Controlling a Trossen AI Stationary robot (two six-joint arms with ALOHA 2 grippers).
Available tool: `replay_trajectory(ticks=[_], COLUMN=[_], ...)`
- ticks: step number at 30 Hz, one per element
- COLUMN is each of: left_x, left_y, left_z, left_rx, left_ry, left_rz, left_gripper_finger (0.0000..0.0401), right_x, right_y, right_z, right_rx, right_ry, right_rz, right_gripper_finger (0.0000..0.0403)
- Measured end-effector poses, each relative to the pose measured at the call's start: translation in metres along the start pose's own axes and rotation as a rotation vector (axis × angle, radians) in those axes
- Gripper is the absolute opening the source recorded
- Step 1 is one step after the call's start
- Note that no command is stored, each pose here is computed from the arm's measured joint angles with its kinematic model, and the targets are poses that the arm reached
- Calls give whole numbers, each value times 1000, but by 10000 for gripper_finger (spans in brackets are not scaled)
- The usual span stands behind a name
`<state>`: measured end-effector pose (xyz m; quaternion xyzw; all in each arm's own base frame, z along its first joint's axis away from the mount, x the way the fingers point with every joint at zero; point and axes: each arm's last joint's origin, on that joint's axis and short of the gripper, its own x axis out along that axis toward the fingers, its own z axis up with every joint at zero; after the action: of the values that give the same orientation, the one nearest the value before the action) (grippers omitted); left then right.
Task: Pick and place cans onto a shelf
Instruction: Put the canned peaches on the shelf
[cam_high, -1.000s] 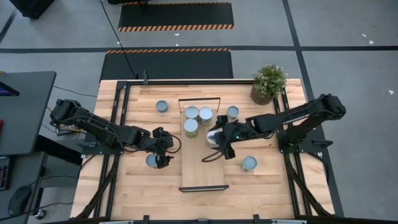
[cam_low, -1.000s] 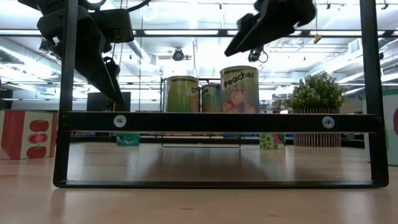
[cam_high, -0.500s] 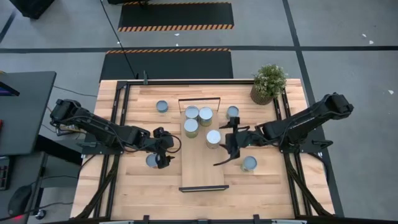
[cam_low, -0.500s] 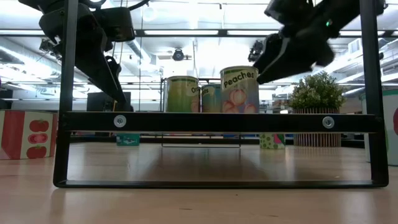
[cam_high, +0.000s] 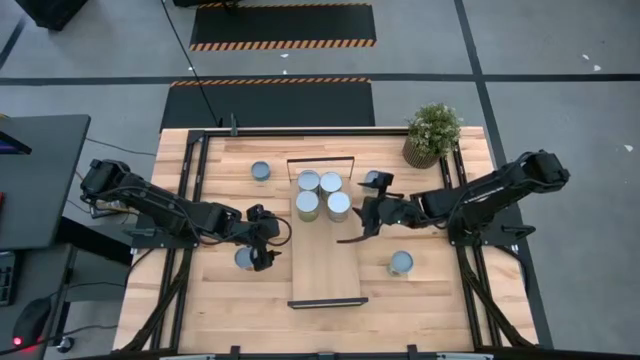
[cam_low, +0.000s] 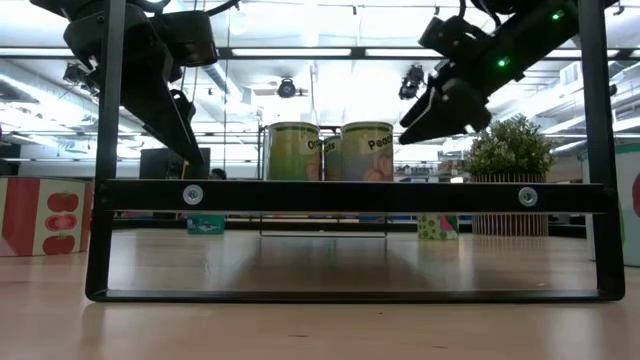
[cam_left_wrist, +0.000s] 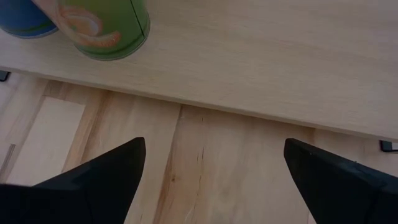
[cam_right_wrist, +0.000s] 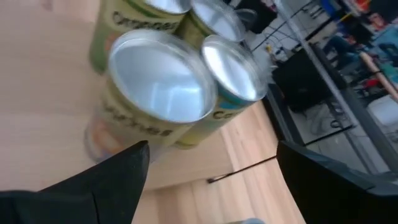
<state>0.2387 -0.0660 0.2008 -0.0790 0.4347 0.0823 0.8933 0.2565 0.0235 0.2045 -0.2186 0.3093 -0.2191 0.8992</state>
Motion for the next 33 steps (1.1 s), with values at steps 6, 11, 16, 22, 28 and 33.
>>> replay_trajectory(ticks=[6, 11, 16, 22, 28, 33], left_x=[0, 0, 0, 0, 0, 0], left_y=[0, 0, 0, 0, 0, 0], left_z=[0, 0, 0, 1, 1, 1], left_rx=[-1, -1, -2, -3, -2, -3], left_ry=[0, 0, -1, -8, -6, -11], left_rz=[0, 0, 0, -4, -3, -5], left_gripper_finger=[389, 389, 389, 389, 389, 389], right_x=[-5, -4, 3, 14, 21, 23], right_y=[7, 13, 14, 5, -5, -8], right_z=[-3, -6, -7, -6, -7, -7], right_rx=[22, 92, 107, 99, 102, 71], right_ry=[21, 39, 42, 11, 1, -14], right_rz=[60, 263, 315, 294, 317, 373], right_gripper_finger=[358, 358, 358, 358, 358, 358])
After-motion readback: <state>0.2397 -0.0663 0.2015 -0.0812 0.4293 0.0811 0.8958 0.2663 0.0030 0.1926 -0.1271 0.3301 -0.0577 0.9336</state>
